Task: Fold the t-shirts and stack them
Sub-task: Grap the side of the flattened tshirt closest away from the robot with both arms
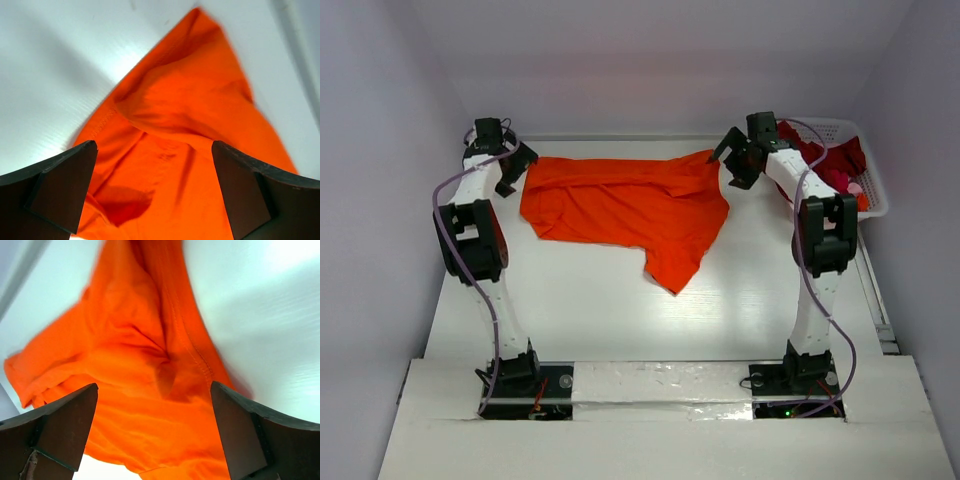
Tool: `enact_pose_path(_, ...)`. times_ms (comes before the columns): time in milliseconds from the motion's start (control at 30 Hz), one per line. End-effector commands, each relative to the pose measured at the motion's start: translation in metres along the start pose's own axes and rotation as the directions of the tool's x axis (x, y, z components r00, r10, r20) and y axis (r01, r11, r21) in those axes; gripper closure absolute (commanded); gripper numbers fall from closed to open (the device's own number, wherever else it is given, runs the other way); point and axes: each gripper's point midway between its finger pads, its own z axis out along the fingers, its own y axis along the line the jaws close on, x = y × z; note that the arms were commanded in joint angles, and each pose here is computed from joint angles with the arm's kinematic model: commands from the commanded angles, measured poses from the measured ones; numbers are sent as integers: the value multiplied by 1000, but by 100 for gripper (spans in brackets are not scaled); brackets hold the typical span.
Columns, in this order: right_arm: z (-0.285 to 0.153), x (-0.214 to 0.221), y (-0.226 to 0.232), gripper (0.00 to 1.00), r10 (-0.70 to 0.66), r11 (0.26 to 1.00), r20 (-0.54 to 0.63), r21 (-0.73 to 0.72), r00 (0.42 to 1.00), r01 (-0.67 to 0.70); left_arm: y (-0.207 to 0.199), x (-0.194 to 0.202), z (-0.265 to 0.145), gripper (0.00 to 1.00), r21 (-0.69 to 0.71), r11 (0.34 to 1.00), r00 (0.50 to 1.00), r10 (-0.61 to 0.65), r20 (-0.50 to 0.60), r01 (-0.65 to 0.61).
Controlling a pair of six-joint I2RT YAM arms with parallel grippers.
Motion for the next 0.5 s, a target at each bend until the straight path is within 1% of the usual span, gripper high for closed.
enact_pose_path(0,-39,-33,18,0,-56,998,141,-6,988,57,-30,-39,-57,1,86,996,991,-18,136,6)
enact_pose_path(100,-48,-39,22,1,-87,996,161,-3,983,89,-33,-41,-70,4,98,995,990,-20,140,6)
enact_pose_path(167,-50,-36,22,4,-98,995,151,-6,984,100,-42,-37,-84,8,144,990,989,-21,145,0)
enact_pose_path(233,-58,-27,29,7,-131,991,149,-12,980,135,-34,-28,-85,9,138,990,990,-18,137,-1)
enact_pose_path(267,-59,-19,28,10,-147,989,139,-9,979,150,-39,-24,-93,13,159,987,990,-12,137,-10)
enact_pose_path(333,-73,-2,44,17,-200,978,135,-34,970,207,-30,-9,-92,19,155,988,995,-7,103,-9)
enact_pose_path(367,-79,6,48,21,-219,973,130,-44,967,226,-33,-4,-101,34,187,982,996,-7,88,-10)
enact_pose_path(400,-79,19,47,32,-242,968,110,-44,964,248,-27,13,-97,43,178,984,999,3,51,-12)
enact_pose_path(433,-83,36,56,35,-269,959,93,-66,959,275,-23,18,-98,54,178,984,999,6,41,-13)
enact_pose_path(467,-93,43,61,36,-282,954,97,-81,954,290,-23,28,-99,71,177,984,999,22,26,-26)
